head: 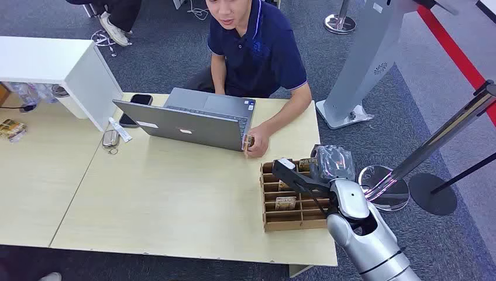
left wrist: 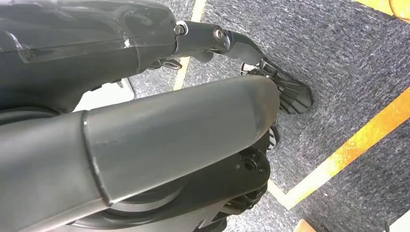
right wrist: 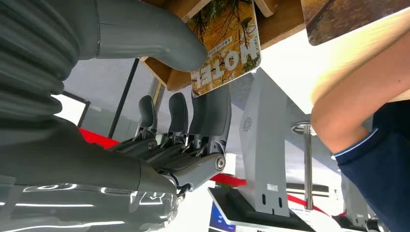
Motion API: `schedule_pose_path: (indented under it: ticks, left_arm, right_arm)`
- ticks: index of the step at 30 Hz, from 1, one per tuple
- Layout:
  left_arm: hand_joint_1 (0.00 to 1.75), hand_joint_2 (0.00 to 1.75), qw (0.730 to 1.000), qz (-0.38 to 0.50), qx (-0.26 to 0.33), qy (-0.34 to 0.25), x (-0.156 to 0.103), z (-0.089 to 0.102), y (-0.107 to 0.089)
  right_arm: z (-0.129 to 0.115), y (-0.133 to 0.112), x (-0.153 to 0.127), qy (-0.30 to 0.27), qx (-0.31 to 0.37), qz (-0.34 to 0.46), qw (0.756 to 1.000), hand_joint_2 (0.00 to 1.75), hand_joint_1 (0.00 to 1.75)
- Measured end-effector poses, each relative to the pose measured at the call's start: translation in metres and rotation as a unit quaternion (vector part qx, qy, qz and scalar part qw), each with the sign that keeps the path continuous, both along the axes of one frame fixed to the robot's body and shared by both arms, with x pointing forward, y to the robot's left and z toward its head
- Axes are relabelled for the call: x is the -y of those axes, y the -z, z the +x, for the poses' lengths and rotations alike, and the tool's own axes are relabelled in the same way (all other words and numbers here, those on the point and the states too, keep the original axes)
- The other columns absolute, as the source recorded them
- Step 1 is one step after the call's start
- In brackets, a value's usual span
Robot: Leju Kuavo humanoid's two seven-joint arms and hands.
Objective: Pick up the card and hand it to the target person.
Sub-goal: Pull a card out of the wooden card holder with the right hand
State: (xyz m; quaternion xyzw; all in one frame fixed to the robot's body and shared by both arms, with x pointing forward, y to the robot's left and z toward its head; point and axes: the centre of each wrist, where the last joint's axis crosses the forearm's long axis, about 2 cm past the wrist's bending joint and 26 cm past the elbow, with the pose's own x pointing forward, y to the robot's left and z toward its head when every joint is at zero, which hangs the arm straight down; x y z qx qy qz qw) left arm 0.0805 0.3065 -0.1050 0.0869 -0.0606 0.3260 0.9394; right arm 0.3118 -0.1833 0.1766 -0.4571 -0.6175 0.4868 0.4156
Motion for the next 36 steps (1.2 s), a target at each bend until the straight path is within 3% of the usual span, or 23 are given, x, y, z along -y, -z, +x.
schedule_pose_path:
  ticks: [5, 8, 12, 17, 36]
  left_arm:
    - [0.00, 0.00, 1.000, 0.000, 0.000, 0.000, 0.0000, 0.0000, 0.0000]
    - [0.00, 0.00, 1.000, 0.000, 0.000, 0.000, 0.0000, 0.0000, 0.0000]
    - [0.00, 0.00, 1.000, 0.001, 0.000, 0.000, 0.0000, 0.0000, 0.0000]
    - [0.00, 0.00, 1.000, 0.003, 0.001, -0.001, 0.0000, -0.0001, 0.0000]
    - [0.00, 0.00, 1.000, 0.008, -0.001, -0.002, -0.0002, -0.0004, 0.0000]
  right_arm:
    - [-0.0004, -0.0012, -0.0004, -0.001, 0.003, 0.001, 1.000, 1.75, 1.14]
    - [-0.0005, -0.0016, -0.0005, -0.002, 0.006, 0.000, 1.000, 1.75, 1.27]
    - [-0.0011, -0.0034, -0.0011, -0.003, 0.011, 0.001, 1.000, 1.75, 1.58]
    - [-0.0023, -0.0058, -0.0019, -0.004, 0.019, 0.002, 1.000, 1.75, 1.72]
    - [-0.0074, -0.0095, -0.0038, -0.008, 0.032, 0.006, 0.999, 1.75, 1.75]
